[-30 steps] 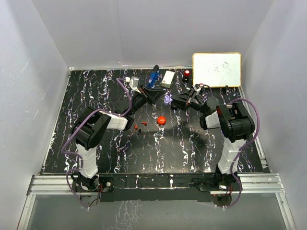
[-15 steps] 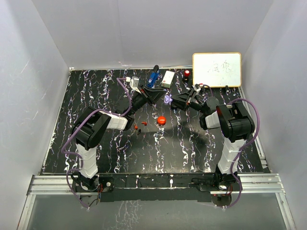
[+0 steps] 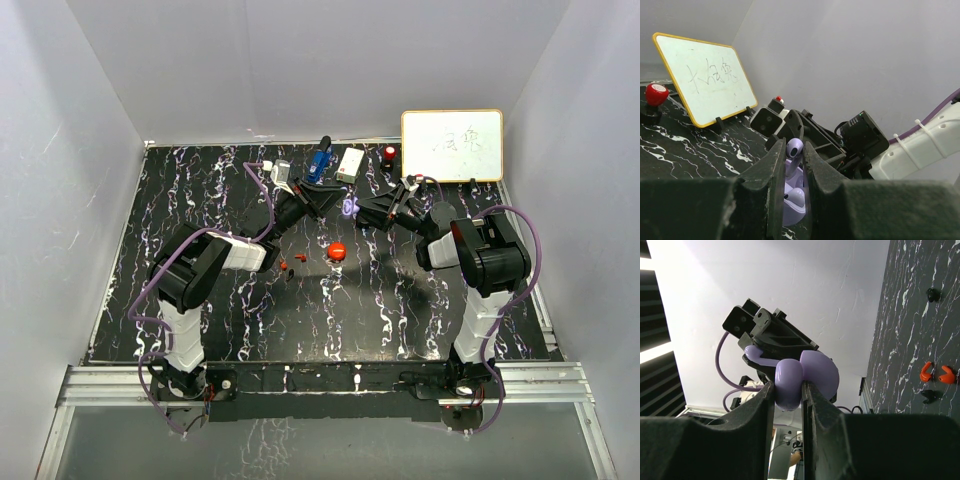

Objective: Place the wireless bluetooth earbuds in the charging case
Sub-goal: Place the earbud in the charging case.

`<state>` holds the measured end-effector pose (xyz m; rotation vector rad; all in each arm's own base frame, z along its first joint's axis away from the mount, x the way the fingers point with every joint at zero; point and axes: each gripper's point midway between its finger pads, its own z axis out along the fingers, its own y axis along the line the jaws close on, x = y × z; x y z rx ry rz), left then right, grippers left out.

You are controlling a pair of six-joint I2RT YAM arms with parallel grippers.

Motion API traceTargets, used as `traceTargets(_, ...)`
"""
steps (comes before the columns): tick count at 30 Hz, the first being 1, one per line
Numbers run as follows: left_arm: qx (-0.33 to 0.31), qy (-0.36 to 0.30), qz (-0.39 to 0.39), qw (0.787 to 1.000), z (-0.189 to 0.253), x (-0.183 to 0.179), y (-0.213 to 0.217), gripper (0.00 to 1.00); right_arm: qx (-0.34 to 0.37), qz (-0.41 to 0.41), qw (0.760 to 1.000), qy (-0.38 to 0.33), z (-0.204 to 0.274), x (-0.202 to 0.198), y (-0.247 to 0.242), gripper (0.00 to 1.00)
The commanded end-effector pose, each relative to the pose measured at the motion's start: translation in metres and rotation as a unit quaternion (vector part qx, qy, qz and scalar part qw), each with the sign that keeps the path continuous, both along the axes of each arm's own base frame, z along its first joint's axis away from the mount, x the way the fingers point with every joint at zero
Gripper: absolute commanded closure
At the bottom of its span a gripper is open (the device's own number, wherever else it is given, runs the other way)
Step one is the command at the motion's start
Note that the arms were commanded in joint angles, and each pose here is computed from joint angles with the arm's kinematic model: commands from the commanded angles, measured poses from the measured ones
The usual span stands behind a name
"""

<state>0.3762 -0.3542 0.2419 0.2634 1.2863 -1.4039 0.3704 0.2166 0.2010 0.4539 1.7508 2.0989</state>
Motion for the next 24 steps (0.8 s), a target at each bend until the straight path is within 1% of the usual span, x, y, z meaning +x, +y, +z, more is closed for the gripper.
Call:
traceTargets(1, -0.050, -0.085, -0.011, 0.995, 0.0394, -0.0190, 0.0055, 1.00, 0.030, 0.004, 0.980, -0.197, 0.0650, -0.0269, -0.0018, 1.00)
traceTargets(24, -0.046, -0.075, -0.013, 0.996, 0.0314, -0.0187, 0.0046, 1.00, 0.030, 0.004, 0.980, -0.198, 0.0660, -0.0265, -0.0021, 1.00)
